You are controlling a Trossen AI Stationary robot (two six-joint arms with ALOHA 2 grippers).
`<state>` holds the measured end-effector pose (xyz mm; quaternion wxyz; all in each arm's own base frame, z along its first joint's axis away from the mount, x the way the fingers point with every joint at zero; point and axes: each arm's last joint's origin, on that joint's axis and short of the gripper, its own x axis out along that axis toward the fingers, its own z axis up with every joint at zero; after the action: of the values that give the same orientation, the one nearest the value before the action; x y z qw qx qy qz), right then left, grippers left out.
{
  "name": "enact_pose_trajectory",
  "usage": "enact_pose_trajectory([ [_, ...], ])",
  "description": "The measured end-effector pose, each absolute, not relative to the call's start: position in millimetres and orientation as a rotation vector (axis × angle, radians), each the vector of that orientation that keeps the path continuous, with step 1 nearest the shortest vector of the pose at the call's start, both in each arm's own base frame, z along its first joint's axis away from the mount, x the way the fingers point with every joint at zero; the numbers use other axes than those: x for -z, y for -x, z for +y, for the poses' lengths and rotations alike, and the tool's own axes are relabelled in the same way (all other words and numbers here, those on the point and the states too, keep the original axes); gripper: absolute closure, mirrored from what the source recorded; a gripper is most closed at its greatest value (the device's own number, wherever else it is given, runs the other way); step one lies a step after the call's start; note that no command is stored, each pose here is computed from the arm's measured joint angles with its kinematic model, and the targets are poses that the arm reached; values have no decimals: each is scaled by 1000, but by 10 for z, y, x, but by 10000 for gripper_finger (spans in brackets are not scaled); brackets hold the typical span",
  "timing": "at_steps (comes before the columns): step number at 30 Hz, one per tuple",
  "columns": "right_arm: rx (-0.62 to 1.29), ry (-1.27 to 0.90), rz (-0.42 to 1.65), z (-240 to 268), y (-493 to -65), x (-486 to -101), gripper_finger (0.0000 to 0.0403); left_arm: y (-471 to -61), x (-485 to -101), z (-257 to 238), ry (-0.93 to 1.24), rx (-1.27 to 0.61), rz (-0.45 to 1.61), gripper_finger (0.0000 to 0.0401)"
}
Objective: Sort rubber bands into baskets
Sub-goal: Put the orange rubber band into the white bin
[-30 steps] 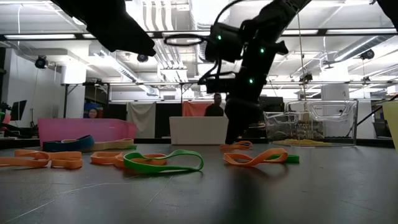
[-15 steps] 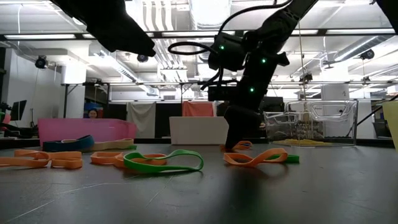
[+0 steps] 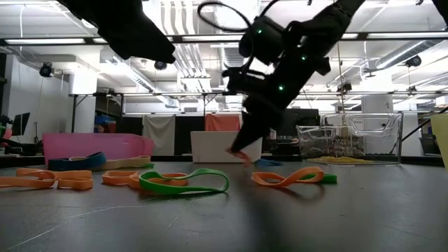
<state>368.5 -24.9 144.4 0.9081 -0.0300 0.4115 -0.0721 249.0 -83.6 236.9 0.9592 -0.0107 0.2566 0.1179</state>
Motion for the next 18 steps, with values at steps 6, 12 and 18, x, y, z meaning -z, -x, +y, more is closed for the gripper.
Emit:
enact_pose_trajectory([
  [6,121,40,603,-143,-3744,-1501,394,-2485,-2364,-839,19,-238,525,225],
  [12,113,54,398,-130,-3800,-1673,394,-2462,-2336,-834,-6,-239,561,225],
  [18,179,102,289,-375,-3873,-2027,394,-2431,-2325,-806,-74,-291,578,225],
])
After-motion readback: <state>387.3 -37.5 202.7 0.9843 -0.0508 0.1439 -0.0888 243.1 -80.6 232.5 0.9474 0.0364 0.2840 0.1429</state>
